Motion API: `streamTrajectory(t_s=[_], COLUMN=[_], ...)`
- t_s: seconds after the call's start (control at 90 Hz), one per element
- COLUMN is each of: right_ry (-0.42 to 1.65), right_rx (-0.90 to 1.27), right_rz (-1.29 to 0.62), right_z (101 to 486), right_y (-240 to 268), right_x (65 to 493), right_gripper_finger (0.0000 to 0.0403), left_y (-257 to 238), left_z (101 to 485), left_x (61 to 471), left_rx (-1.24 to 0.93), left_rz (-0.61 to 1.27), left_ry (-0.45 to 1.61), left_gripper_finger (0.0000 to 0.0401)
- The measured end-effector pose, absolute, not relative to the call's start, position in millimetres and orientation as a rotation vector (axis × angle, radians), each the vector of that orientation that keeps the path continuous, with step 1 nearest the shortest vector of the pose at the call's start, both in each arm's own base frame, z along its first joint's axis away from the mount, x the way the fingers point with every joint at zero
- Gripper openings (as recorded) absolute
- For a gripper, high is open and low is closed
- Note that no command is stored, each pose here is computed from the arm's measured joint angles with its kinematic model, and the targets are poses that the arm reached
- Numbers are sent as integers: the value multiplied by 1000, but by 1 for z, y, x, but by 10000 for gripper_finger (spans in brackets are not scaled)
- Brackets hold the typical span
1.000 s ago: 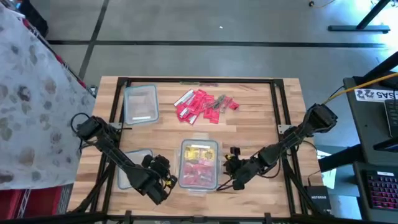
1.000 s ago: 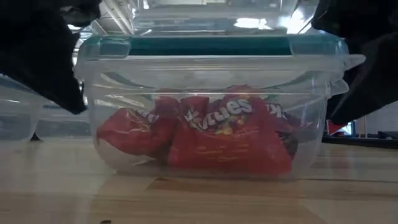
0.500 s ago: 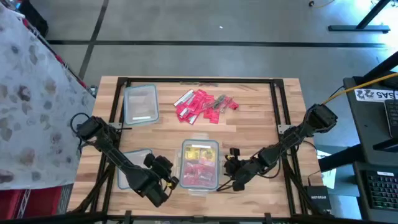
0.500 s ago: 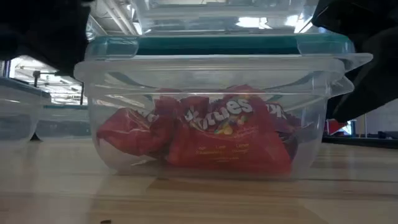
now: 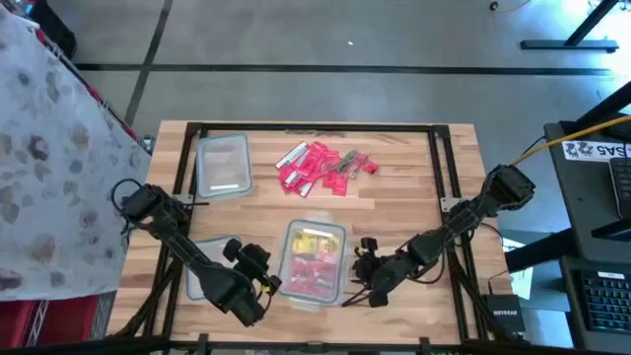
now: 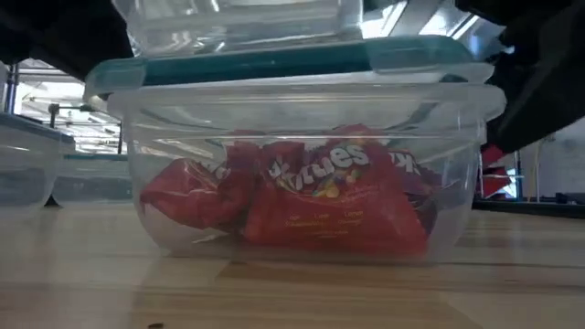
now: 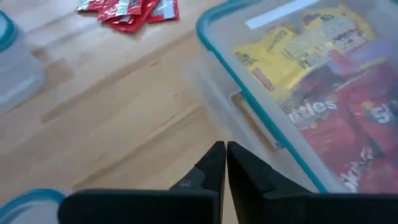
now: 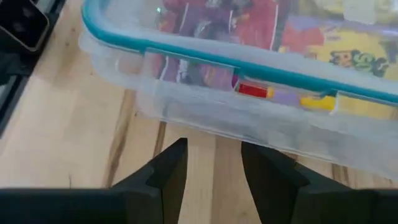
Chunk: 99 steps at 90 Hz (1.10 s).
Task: Sort candy
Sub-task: Close the right transparent bin
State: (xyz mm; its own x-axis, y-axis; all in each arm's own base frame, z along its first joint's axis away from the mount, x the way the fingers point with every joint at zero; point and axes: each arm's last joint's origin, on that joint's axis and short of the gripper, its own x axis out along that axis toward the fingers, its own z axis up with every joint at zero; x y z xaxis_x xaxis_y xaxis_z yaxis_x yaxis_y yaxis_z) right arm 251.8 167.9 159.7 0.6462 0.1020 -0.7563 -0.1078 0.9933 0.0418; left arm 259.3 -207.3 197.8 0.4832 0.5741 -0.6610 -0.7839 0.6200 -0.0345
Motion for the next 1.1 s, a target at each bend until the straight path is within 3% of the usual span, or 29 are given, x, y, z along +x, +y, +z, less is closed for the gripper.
streamTrajectory(t_s=[0.744, 1.1], right_ry=[950, 930], right_rx=[-23, -95], right_rz=[65, -28], right_z=[154, 166], right_y=[163, 165], right_x=[245, 225], right_gripper_finger=[137, 137], left_y=[-211, -215], left_z=[199, 215], left_x=[277, 264], left_rx=[-405, -493], left_rz=[764, 775], left_ry=[586, 884], left_gripper_finger=[0, 0])
